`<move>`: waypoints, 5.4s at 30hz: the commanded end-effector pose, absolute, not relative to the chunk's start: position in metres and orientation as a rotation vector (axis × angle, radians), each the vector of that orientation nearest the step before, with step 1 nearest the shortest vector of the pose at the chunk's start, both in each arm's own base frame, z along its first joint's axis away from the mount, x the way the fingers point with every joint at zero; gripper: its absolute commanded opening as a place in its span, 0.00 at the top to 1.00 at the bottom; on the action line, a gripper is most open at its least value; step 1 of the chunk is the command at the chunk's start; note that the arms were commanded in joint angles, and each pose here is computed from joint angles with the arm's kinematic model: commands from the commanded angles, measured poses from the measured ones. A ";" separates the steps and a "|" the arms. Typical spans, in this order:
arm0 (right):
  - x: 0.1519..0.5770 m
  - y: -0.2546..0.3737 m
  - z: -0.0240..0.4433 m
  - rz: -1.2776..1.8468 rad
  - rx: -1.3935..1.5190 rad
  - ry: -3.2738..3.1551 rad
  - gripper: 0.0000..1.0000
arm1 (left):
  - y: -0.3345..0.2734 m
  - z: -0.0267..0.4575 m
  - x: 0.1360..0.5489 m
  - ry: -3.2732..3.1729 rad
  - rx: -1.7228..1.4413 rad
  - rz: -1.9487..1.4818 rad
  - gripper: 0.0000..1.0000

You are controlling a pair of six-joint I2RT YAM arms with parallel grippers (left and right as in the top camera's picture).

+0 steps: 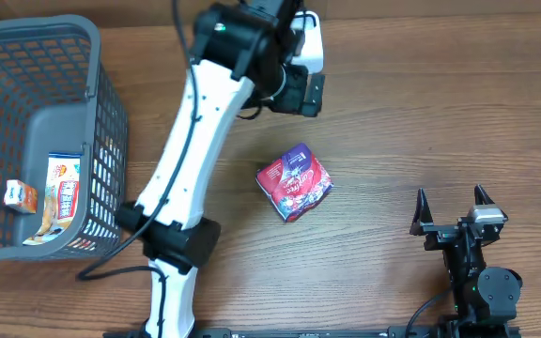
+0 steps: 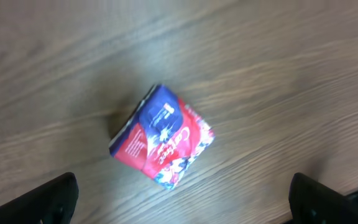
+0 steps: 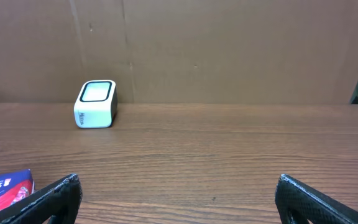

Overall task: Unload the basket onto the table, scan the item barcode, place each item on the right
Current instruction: 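Reach the left gripper back into the basket and grasp the yellow snack bag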

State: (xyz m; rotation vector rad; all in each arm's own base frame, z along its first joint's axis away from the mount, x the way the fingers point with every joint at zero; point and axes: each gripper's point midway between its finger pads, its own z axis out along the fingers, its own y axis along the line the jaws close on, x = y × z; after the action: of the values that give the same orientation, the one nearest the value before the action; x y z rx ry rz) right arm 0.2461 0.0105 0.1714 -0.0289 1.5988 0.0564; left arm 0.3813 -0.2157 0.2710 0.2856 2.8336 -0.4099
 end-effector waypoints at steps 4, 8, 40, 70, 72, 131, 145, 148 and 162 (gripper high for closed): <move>0.246 0.010 0.170 0.050 -0.029 1.596 0.00 | -0.111 0.394 0.361 2.486 0.042 -0.379 0.00; 0.246 0.010 0.170 0.049 -0.029 1.596 0.00 | -0.023 0.439 0.337 2.324 -0.220 -0.240 0.00; 0.246 0.010 0.170 0.050 -0.029 1.596 0.00 | 0.218 0.153 0.317 2.968 -1.089 0.177 0.02; 0.246 0.010 0.170 0.050 -0.028 1.596 0.00 | 0.213 0.008 0.278 3.198 -1.139 0.195 0.28; 0.246 0.010 0.170 0.050 -0.029 1.596 0.00 | 0.212 0.006 0.278 3.199 -1.139 0.194 0.50; 0.246 0.010 0.170 0.050 -0.028 1.596 0.00 | 0.241 0.094 0.278 3.036 -1.399 0.450 0.00; 0.246 0.010 0.170 0.050 -0.029 1.596 0.00 | 0.256 0.059 0.293 2.995 -1.435 0.452 0.00; 0.246 0.010 0.170 0.050 -0.029 1.596 0.00 | 0.256 0.053 0.292 2.995 -1.435 0.451 0.00; 0.246 0.010 0.170 0.050 -0.029 1.596 0.00 | 0.247 0.028 0.282 3.054 -1.404 0.434 0.96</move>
State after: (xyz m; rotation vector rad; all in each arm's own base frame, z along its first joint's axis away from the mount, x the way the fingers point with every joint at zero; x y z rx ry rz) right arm 0.2461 0.0104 0.1715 -0.0289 1.5984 0.0558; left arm 0.2899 0.2526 0.0404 -1.4007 3.0028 0.4624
